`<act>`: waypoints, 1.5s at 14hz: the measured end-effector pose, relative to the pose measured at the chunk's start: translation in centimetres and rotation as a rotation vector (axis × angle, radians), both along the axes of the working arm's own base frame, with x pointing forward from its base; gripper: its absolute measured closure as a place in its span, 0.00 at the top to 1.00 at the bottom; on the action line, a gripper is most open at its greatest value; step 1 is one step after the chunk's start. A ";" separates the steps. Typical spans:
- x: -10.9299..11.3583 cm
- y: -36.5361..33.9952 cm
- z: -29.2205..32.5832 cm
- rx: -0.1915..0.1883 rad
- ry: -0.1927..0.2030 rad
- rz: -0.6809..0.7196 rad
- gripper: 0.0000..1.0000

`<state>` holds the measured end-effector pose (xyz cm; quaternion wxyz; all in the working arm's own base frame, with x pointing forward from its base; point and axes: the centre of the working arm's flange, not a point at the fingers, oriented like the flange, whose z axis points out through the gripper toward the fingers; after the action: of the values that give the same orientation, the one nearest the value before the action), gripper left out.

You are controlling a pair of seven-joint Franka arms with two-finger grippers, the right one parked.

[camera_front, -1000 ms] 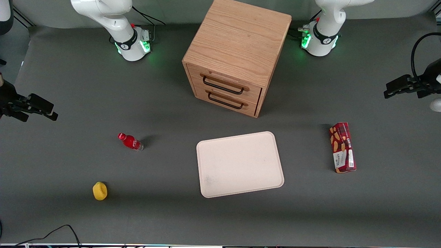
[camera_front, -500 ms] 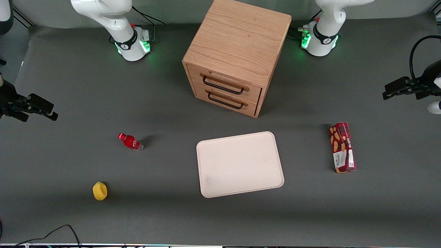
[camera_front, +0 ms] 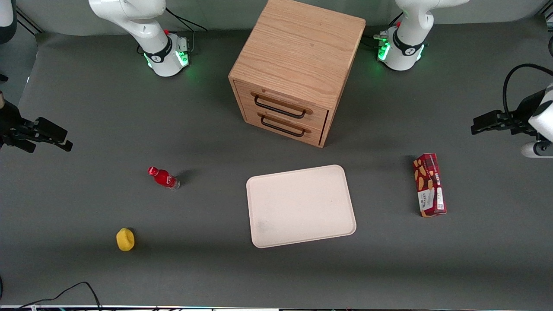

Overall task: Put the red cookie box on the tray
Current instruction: 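Move the left gripper down toward the red tartan cookie box, then close the left gripper around the end of the red cookie box, then lift the box and carry it over the white tray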

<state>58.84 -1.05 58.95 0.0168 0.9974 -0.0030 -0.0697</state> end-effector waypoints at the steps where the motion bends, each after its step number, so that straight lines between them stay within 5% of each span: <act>1: 0.5 0.0 -1.1 -0.001 -0.007 -0.003 1.00; 5: 2.7 2.7 -12.1 -0.009 -0.053 -0.010 1.00; 9: 3.4 4.9 -23.3 -0.018 -0.037 0.014 1.00; 13: 3.6 3.3 -29.8 -0.025 -0.067 -0.005 0.96; 21: 4.1 2.3 -32.1 -0.019 -0.081 -0.017 0.11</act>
<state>62.98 1.26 26.82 0.0257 0.9992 -0.0129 -0.0295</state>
